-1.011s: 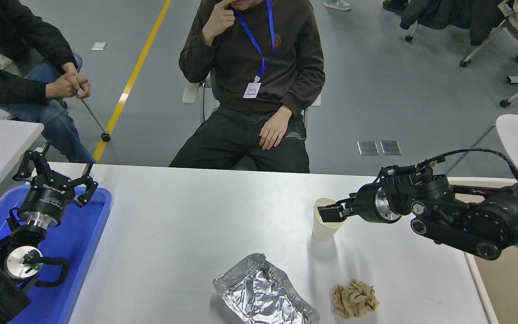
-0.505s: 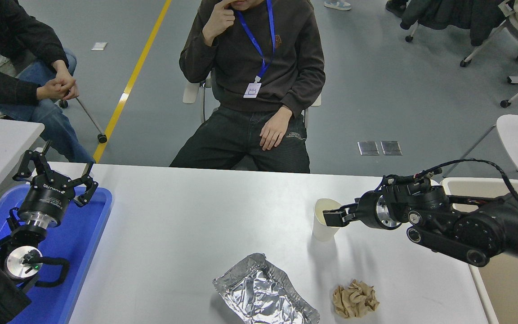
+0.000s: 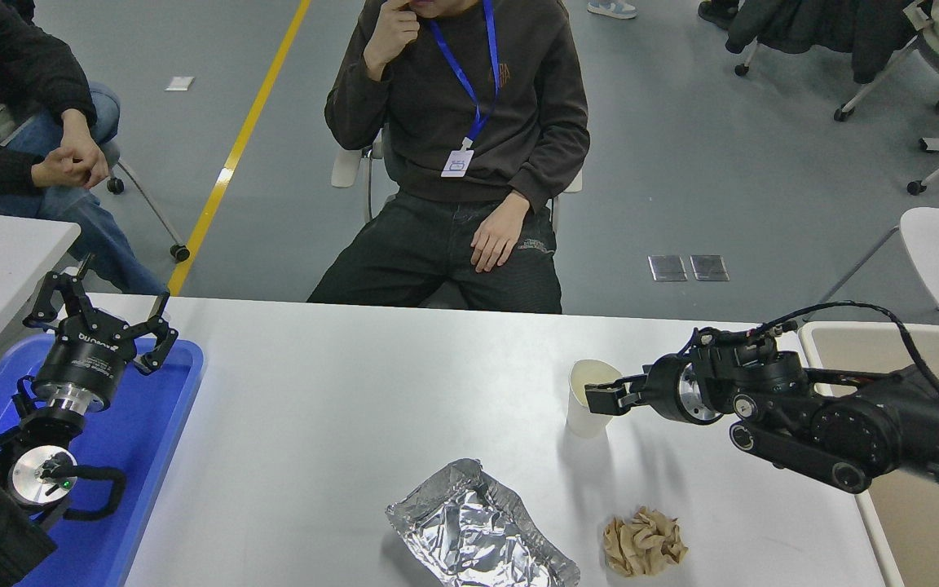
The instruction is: Clean the table surface
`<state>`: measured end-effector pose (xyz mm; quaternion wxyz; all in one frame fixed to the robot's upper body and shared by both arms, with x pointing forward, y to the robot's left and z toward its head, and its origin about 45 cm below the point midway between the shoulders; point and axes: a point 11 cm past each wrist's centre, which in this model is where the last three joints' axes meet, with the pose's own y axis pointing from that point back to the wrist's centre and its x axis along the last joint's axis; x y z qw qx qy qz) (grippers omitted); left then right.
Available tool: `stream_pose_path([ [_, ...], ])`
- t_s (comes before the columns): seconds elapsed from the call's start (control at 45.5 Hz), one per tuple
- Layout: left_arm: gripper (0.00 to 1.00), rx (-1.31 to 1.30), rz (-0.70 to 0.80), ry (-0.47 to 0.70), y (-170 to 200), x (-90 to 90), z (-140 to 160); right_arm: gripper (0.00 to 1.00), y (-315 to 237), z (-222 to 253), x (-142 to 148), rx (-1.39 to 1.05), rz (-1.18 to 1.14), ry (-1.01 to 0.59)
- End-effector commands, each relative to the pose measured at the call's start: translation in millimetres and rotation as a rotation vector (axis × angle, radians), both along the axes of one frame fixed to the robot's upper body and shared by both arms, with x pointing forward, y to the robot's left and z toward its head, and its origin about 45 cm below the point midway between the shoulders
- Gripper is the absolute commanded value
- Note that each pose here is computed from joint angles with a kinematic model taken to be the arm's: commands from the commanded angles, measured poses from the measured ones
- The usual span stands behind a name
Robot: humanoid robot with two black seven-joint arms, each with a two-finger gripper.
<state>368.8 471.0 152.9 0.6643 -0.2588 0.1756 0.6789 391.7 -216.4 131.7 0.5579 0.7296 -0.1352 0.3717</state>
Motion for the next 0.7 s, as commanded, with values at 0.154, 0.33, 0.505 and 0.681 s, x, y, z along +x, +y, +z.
stream_pose_path([
  [0.154,1.00,0.001,-0.001,0.000,-0.1,0.0,0.0,0.37,-1.8,-11.0,-5.7,-0.041,0.022,0.013],
  [0.33,1.00,0.001,-0.001,0.000,-0.1,0.0,0.0,0.00,-1.7,-11.0,-5.7,-0.042,0.024,0.012],
  [0.505,1.00,0.000,0.000,0.000,0.0,0.0,0.0,0.00,-0.7,-9.7,-5.0,-0.038,0.026,0.010],
  [0.681,1.00,0.000,0.000,0.000,0.0,0.0,0.0,0.00,5.7,-1.7,-1.4,-0.011,0.024,0.003],
])
